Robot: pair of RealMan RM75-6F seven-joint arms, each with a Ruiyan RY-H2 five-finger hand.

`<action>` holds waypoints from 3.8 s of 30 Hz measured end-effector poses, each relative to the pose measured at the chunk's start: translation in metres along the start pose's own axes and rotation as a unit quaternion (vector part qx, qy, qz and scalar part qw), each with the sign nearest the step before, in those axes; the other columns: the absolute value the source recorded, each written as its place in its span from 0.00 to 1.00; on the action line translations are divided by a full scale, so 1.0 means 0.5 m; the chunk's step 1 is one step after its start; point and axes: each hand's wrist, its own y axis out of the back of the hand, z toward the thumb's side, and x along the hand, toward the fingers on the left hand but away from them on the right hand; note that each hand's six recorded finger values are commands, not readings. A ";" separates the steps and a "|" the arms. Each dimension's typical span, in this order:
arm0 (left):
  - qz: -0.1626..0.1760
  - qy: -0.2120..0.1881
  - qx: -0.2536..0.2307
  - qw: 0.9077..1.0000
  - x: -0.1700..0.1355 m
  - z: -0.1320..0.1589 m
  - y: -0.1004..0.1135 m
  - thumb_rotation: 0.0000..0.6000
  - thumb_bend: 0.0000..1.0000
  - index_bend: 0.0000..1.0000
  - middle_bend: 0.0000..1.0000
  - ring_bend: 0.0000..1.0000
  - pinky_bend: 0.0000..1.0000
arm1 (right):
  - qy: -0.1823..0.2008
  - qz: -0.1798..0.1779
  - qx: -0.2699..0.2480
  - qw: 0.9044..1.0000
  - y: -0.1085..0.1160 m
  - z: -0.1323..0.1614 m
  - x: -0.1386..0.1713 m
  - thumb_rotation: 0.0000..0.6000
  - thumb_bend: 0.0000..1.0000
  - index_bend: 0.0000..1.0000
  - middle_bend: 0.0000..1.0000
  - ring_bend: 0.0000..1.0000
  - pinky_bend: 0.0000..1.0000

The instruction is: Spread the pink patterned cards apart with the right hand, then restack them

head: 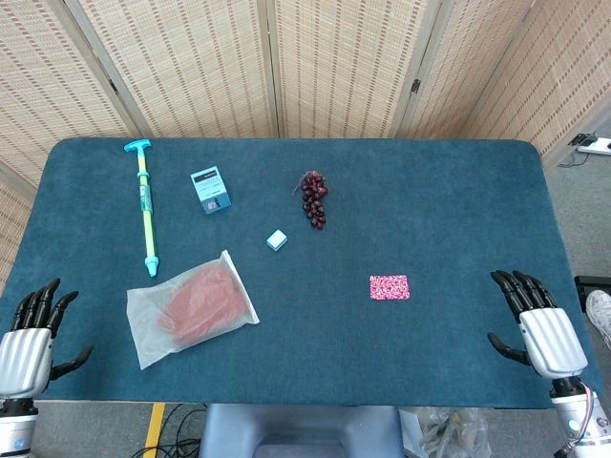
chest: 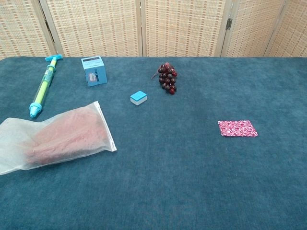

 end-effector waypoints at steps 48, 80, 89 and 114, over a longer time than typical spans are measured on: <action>-0.006 0.004 -0.004 1.000 -0.016 -0.020 -0.009 1.00 0.23 0.18 0.03 0.02 0.09 | 0.039 0.165 0.002 0.985 -0.172 0.081 -0.126 1.00 0.81 0.19 0.95 1.00 1.00; -0.011 0.015 -0.002 1.000 -0.020 -0.034 -0.016 1.00 0.23 0.18 0.03 0.02 0.09 | 0.049 0.243 0.012 0.969 -0.299 0.135 -0.276 1.00 0.84 0.19 0.97 1.00 1.00; -0.008 0.014 -0.002 1.000 -0.020 -0.036 -0.015 1.00 0.23 0.19 0.03 0.02 0.09 | 0.049 0.254 0.018 0.966 -0.312 0.134 -0.269 1.00 0.84 0.19 0.97 1.00 1.00; -0.008 0.013 -0.007 1.000 -0.025 -0.036 -0.018 1.00 0.23 0.19 0.03 0.02 0.09 | 0.060 0.247 0.035 0.967 -0.280 0.118 -0.143 1.00 0.84 0.19 0.97 1.00 1.00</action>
